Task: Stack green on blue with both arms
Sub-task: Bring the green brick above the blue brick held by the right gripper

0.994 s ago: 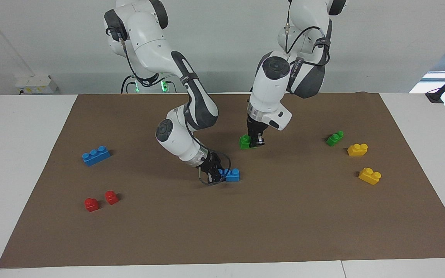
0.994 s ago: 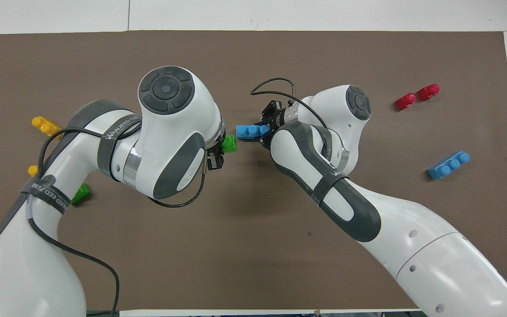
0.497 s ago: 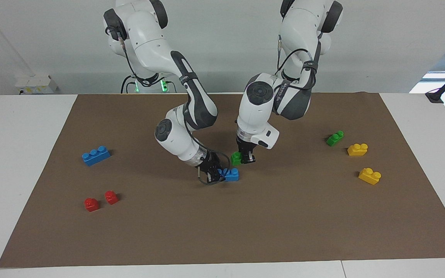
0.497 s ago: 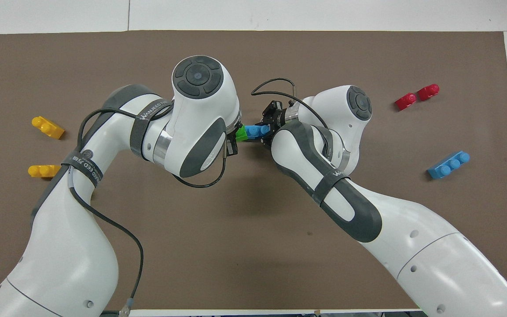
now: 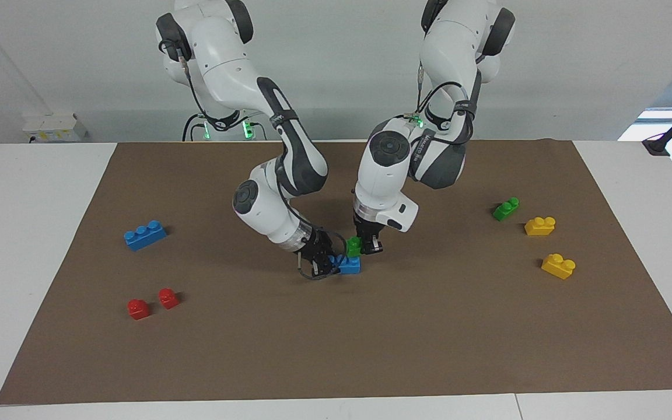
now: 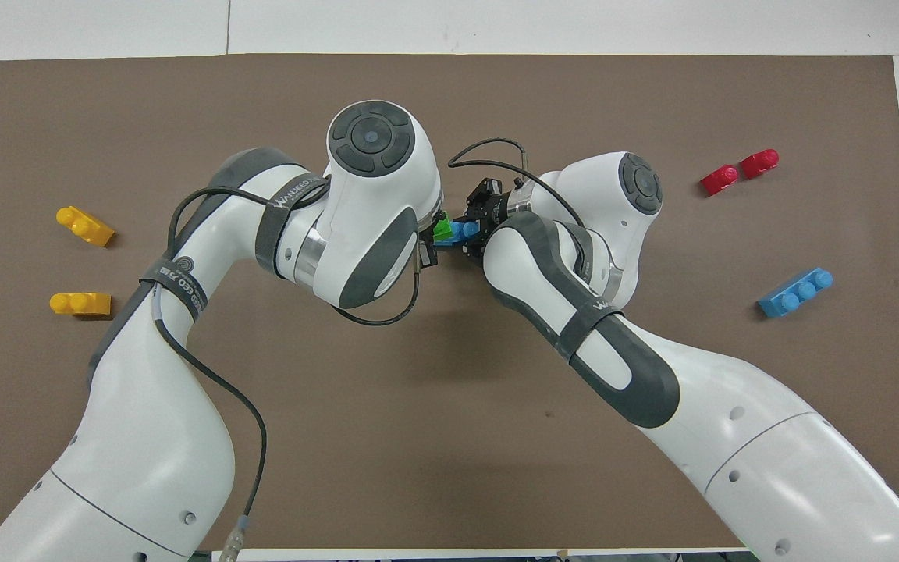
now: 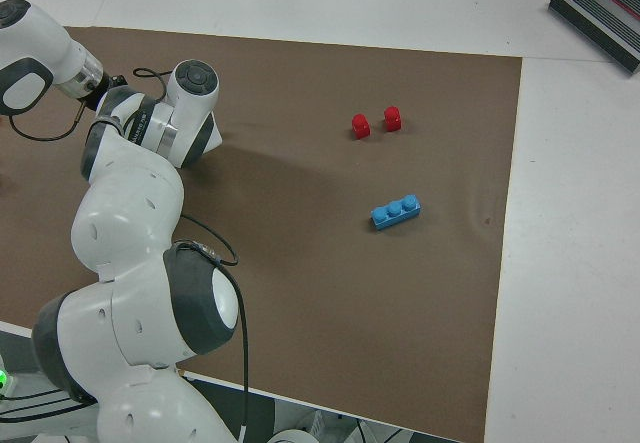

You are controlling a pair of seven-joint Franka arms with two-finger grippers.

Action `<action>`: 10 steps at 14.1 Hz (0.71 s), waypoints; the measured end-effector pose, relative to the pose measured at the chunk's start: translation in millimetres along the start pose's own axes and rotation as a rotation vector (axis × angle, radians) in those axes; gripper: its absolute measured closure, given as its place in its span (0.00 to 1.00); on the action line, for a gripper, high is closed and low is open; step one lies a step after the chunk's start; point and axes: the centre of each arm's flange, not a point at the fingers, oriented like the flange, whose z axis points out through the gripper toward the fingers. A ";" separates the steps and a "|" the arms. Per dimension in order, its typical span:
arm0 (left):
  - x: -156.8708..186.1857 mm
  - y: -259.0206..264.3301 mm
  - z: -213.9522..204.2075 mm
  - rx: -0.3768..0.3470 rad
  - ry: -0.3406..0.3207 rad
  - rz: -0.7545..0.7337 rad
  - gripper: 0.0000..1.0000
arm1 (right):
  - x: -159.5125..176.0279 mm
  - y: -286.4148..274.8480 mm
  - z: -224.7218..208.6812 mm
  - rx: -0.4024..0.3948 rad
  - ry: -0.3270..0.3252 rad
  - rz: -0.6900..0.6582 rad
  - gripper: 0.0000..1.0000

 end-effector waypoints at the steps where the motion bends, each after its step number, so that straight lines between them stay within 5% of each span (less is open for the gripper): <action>1: -3.2 -2.0 1.8 -0.005 0.002 0.002 0.66 | 0.0 0.1 0.0 0.000 0.000 0.000 0.65; 10: -7.0 0.6 7.1 -0.046 0.005 0.020 0.66 | -0.2 0.3 0.1 0.001 0.000 0.000 0.65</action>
